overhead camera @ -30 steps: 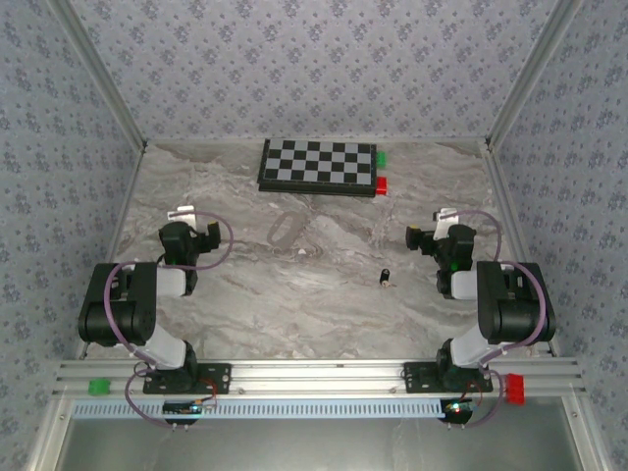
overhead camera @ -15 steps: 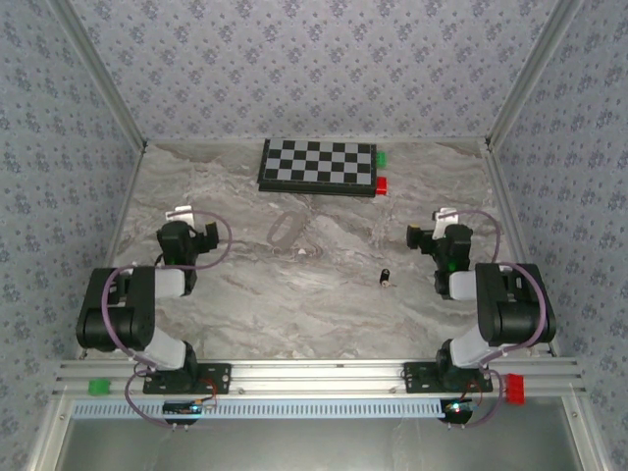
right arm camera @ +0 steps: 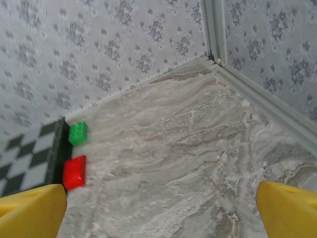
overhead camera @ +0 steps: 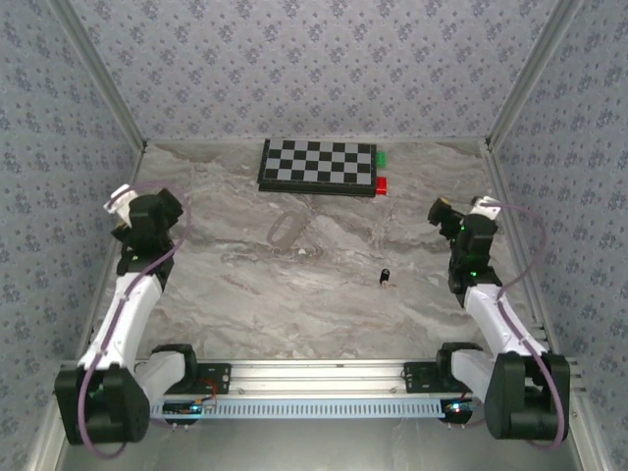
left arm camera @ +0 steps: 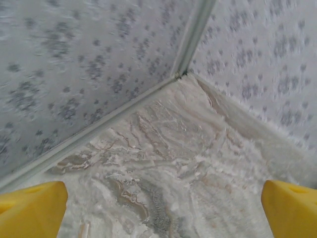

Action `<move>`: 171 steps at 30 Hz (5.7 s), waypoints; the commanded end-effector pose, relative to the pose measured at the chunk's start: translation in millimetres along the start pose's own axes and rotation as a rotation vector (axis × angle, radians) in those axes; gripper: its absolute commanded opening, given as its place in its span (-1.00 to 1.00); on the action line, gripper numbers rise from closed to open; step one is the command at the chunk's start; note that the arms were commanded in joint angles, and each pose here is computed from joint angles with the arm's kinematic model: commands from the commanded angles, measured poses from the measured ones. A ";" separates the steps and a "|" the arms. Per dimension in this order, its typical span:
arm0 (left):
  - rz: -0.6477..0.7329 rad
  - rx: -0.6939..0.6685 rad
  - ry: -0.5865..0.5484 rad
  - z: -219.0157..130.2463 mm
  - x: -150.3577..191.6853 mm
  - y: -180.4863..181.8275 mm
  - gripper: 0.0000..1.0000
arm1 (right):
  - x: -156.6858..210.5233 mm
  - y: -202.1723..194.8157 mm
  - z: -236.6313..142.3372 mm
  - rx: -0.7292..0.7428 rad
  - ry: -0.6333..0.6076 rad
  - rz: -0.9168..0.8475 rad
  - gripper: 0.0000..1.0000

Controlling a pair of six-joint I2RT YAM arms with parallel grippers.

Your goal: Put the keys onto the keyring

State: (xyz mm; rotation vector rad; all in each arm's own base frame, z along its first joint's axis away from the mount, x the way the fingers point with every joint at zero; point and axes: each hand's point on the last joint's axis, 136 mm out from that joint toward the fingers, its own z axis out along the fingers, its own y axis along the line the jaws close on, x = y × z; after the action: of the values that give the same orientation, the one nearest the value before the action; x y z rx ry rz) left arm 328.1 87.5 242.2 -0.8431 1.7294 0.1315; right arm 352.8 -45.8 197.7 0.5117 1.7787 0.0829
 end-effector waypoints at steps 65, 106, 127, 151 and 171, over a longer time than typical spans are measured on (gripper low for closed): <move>0.573 0.718 0.902 -75.3 304.6 -196.0 0.62 | 100.3 188.4 -81.1 -0.638 0.315 -0.201 0.99; 0.691 0.562 0.962 -94.1 310.5 -154.6 0.16 | 107.5 192.6 -83.8 -0.654 0.331 -0.214 0.99; 0.371 0.397 1.064 -86.9 339.5 -153.7 -0.31 | 105.6 197.5 -91.6 -0.686 0.327 -0.214 0.99; 0.422 0.359 0.935 -73.4 312.0 -155.6 -1.00 | 113.0 200.3 -90.5 -0.691 0.348 -0.228 0.99; 0.949 0.423 0.269 -124.7 191.7 -196.1 -1.00 | 106.8 195.6 -88.9 -0.644 0.267 -0.230 0.99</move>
State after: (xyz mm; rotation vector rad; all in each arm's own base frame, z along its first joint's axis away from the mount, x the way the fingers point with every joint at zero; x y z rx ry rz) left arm 323.9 -213.3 141.9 0.2686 2.3314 0.1734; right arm 305.5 198.1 178.1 -0.2035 1.9776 0.6117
